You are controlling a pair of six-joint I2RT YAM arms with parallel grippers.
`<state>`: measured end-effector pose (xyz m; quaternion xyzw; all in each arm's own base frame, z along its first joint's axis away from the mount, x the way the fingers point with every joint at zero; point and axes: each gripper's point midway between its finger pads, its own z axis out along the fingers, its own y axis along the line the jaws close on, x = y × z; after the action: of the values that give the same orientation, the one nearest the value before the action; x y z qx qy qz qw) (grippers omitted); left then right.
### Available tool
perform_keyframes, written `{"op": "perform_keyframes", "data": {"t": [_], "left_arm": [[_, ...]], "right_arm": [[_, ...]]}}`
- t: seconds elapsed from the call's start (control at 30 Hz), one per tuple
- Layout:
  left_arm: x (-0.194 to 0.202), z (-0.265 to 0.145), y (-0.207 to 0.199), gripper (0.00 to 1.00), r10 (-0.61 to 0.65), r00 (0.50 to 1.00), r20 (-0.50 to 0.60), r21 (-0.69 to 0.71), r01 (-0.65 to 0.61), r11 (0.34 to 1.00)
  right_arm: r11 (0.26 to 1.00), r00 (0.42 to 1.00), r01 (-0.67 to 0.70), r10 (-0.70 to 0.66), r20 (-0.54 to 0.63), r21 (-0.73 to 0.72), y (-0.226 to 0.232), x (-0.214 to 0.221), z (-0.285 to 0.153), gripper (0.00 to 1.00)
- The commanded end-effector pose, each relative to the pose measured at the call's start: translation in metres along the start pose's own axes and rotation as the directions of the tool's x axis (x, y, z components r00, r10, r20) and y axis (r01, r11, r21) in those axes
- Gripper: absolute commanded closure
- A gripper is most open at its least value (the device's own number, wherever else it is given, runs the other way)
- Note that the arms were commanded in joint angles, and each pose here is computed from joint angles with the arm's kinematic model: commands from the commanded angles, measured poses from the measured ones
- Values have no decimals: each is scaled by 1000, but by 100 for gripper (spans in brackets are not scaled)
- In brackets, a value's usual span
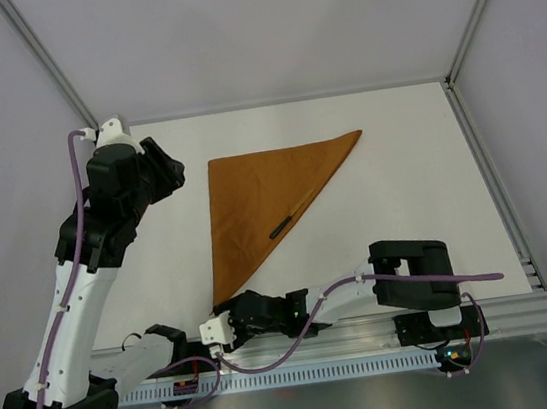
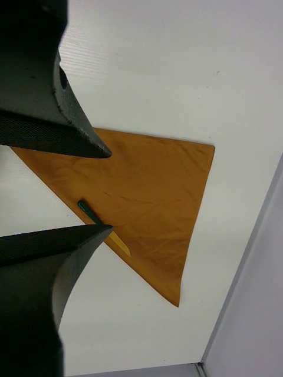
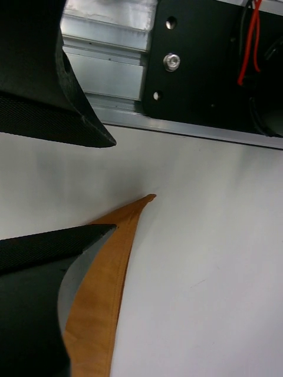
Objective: Fold the napkin, place the utensils inside, and roll it up
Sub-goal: Fold the napkin
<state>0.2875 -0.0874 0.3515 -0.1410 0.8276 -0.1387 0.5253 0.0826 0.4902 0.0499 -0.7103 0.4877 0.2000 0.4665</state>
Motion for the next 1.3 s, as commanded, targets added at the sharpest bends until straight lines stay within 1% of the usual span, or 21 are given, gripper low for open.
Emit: {"op": "perform_keyframes", "data": {"t": [0.0, 0.23, 0.43, 0.53, 0.57, 0.67, 0.7, 0.77, 0.87, 0.9, 1.0, 1.03, 1.13, 1.17, 1.23, 1.27], "left_arm": [[-12, -1, -5, 45, 11, 999, 36, 12, -11, 1000], [-7, 2, -4, 45, 16, 1000, 26, 15, -17, 1000], [-3, 5, -3, 45, 23, 1000, 15, 10, -23, 1000], [-2, 5, -2, 45, 23, 1000, 14, 10, -23, 1000], [-2, 5, -3, 45, 22, 1000, 13, 11, -22, 1000], [-1, 6, -2, 45, 23, 1000, 9, 9, -23, 1000], [-1, 6, -2, 45, 22, 1000, 10, 11, -22, 1000], [0, 7, -2, 45, 25, 1000, 6, 9, -25, 1000], [0, 9, -3, 45, 29, 1000, 4, 9, -29, 1000], [1, 9, -3, 45, 29, 1000, 3, 8, -29, 1000], [2, 11, -3, 45, 32, 999, -1, 6, -32, 999], [3, 12, -2, 45, 33, 999, -6, 5, -33, 999], [4, 13, -3, 45, 36, 999, -9, 11, -36, 999], [4, 13, -3, 45, 36, 999, -7, 11, -35, 999], [4, 13, -3, 45, 38, 999, -9, 11, -37, 999], [4, 13, -3, 45, 39, 999, -9, 11, -39, 999]], "right_arm": [[997, 996, -6, -1, 89, 77, -14, -33, 15, 40], [994, 997, 6, -15, 78, 106, -13, -23, 29, 47], [993, 998, 4, -12, 65, 120, -12, -15, 36, 50], [991, 998, 4, -12, 60, 132, -13, -13, 39, 54], [990, 998, 5, -13, 55, 143, -15, -11, 38, 58], [989, 999, 7, -15, 51, 147, -14, -9, 41, 66], [989, 999, 7, -15, 50, 148, -14, -8, 41, 71], [989, 999, 11, -18, 45, 150, -13, -6, 42, 73], [987, 999, 13, -20, 41, 158, -15, -6, 42, 83], [987, 999, 16, -23, 39, 161, -16, -5, 42, 87], [986, 999, 12, -18, 34, 168, -18, -6, 42, 95], [985, 999, 11, -16, 31, 172, -21, -5, 42, 95], [984, 1000, 7, -12, 27, 178, -24, -5, 40, 92], [986, 999, 9, -14, 32, 165, -22, -6, 39, 81], [988, 999, 7, -13, 43, 156, -22, -11, 32, 71], [990, 999, 6, -12, 47, 138, -19, -10, 30, 64]]}}
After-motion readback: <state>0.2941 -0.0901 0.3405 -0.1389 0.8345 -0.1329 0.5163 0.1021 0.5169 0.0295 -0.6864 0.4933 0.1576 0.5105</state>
